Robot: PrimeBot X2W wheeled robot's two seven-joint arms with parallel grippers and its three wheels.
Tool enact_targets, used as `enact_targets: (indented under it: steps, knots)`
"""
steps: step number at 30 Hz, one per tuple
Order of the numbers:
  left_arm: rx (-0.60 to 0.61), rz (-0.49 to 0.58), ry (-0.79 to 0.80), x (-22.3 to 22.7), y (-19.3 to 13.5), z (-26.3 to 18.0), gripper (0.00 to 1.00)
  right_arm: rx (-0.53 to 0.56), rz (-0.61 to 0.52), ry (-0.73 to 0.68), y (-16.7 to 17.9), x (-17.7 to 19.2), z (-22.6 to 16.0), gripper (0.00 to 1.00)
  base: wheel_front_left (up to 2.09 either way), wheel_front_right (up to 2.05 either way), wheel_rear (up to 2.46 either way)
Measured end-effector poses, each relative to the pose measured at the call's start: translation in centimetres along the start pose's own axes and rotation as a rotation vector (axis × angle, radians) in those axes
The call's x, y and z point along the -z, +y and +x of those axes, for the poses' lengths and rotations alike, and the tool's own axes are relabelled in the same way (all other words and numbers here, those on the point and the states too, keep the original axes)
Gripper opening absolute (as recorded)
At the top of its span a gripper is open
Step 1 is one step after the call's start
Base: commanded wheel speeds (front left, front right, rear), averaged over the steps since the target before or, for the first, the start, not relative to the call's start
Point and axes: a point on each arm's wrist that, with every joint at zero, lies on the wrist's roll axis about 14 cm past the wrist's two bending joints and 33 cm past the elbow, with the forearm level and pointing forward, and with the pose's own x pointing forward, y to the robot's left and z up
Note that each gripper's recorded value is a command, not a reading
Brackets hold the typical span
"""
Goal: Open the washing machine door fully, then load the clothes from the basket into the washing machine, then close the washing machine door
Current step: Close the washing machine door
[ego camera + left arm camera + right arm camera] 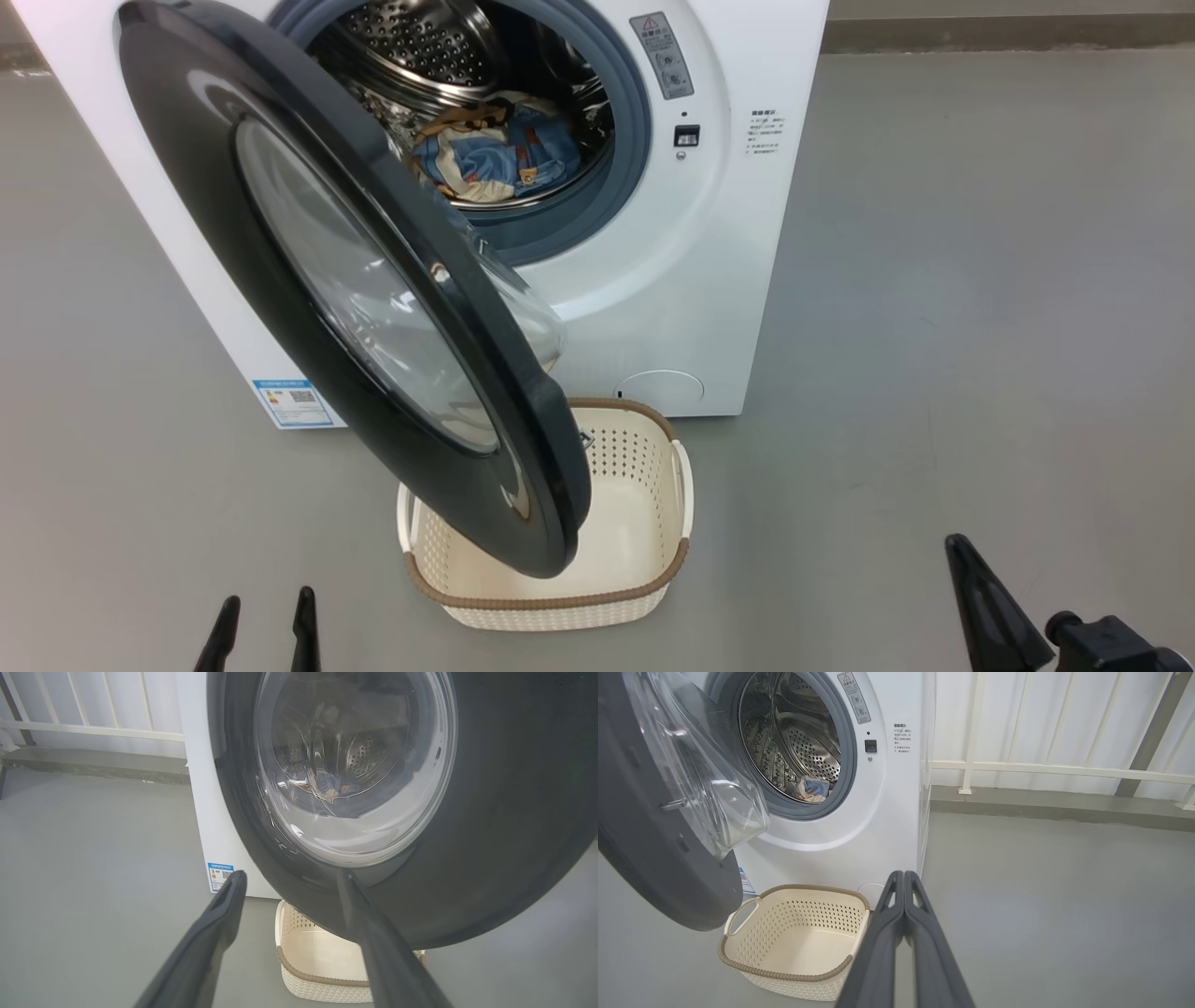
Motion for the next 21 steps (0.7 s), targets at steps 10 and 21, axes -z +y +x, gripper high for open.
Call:
enact_targets:
  steps: [10, 21]
  knots:
    - [0.003, 0.006, 0.0, 0.0, -0.1, -0.2, 1.0, -0.167, 0.021, -0.211, 5.5, -6.5, 3.1, 0.0, 0.0, 0.0, 0.0]
    - [0.003, 0.002, 0.004, 0.1, -0.2, -0.6, 1.0, -0.547, 0.105, -0.541, 17.1, -17.4, 3.0, 0.0, 0.0, 0.0, 0.0]
